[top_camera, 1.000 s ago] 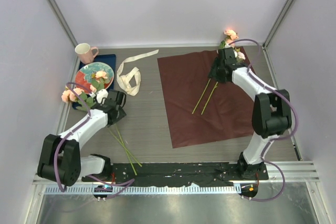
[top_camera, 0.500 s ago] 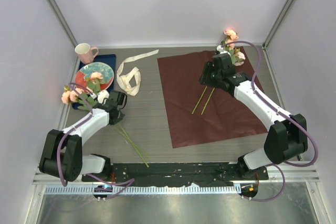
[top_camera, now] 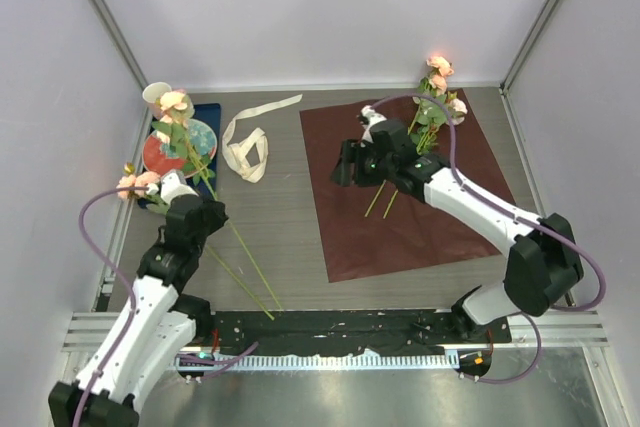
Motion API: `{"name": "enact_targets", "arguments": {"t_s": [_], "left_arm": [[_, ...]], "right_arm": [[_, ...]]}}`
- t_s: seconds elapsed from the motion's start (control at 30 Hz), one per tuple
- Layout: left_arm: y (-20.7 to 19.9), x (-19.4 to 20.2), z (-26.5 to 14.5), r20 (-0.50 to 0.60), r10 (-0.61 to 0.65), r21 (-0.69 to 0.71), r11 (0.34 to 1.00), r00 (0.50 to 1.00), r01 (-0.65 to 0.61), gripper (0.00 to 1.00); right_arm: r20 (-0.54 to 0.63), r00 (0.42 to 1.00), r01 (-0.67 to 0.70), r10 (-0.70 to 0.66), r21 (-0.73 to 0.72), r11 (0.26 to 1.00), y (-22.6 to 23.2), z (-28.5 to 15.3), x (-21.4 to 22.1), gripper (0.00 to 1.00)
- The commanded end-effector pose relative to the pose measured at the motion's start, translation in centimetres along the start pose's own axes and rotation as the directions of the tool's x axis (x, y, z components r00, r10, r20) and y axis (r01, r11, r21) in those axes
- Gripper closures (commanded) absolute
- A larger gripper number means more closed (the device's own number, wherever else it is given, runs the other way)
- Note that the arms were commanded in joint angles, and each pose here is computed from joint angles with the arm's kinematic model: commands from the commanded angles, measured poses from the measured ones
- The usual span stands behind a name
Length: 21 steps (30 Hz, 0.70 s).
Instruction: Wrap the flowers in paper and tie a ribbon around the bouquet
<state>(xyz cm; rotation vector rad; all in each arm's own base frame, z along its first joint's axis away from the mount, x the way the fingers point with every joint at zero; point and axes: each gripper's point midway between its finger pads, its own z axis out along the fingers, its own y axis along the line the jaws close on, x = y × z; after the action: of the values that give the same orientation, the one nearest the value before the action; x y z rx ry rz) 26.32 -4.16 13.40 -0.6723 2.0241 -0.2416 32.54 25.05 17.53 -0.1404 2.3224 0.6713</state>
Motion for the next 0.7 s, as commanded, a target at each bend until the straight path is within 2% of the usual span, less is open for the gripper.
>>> {"name": "enact_targets", "arguments": {"t_s": [0.0,0.07,0.1,0.13,0.17,0.2,0.27,0.47,0.57,0.63,0.67], "left_arm": [[-4.6,-2.8,-2.7,0.121,-0.087,0.302,0.952,0.989,0.047,1.00],[-5.5,-2.8,-3.3,0.105,-0.107,0.351,0.934,0.989,0.064,1.00],[-6.5,-2.1,-3.8,0.057,-0.091,0.398,0.915,0.994,0.061,1.00],[-7.5,-2.3,-4.2,0.038,-0.086,0.430,0.901,0.996,0.061,1.00],[-8.1,-2.2,-4.1,0.016,-0.080,0.443,0.894,0.997,0.065,1.00],[-9.0,-1.7,-4.6,-0.028,-0.075,0.481,0.873,0.997,0.079,1.00],[-10.6,-1.7,-5.5,-0.060,-0.073,0.551,0.829,0.996,0.094,1.00],[-11.7,-1.7,-6.5,-0.100,-0.090,0.599,0.790,0.991,0.132,1.00],[-11.9,-1.7,-7.0,-0.109,-0.099,0.616,0.774,0.989,0.145,1.00],[-12.1,-1.6,-7.2,-0.112,-0.105,0.626,0.765,0.988,0.152,1.00],[-12.1,-1.6,-7.2,-0.115,-0.106,0.626,0.764,0.988,0.155,1.00]], "right_arm": [[-0.027,0.995,0.077,-0.091,-0.325,0.942,8.6,1.4,2.1,0.31],[-0.028,0.986,0.132,-0.165,-0.475,0.870,13.5,1.0,3.9,0.29],[-0.043,0.984,0.128,-0.174,-0.513,0.849,14.8,1.5,4.7,0.28],[-0.009,0.984,0.139,-0.177,-0.579,0.803,16.9,1.4,4.5,0.27],[-0.029,0.980,0.133,-0.198,-0.645,0.753,19.0,0.9,6.0,0.27],[-0.062,0.980,0.100,-0.188,-0.666,0.740,19.9,1.6,6.9,0.27],[-0.049,0.977,0.112,-0.206,-0.707,0.699,22.1,1.3,7.6,0.28],[-0.071,0.981,0.079,-0.180,-0.704,0.706,23.0,2.6,8.7,0.33],[-0.081,0.987,0.042,-0.138,-0.700,0.712,23.2,3.1,8.7,0.39],[-0.079,0.992,0.016,-0.099,-0.699,0.715,23.5,3.3,8.1,0.50],[-0.077,0.993,0.012,-0.091,-0.695,0.719,23.5,3.5,8.0,0.59]]}}
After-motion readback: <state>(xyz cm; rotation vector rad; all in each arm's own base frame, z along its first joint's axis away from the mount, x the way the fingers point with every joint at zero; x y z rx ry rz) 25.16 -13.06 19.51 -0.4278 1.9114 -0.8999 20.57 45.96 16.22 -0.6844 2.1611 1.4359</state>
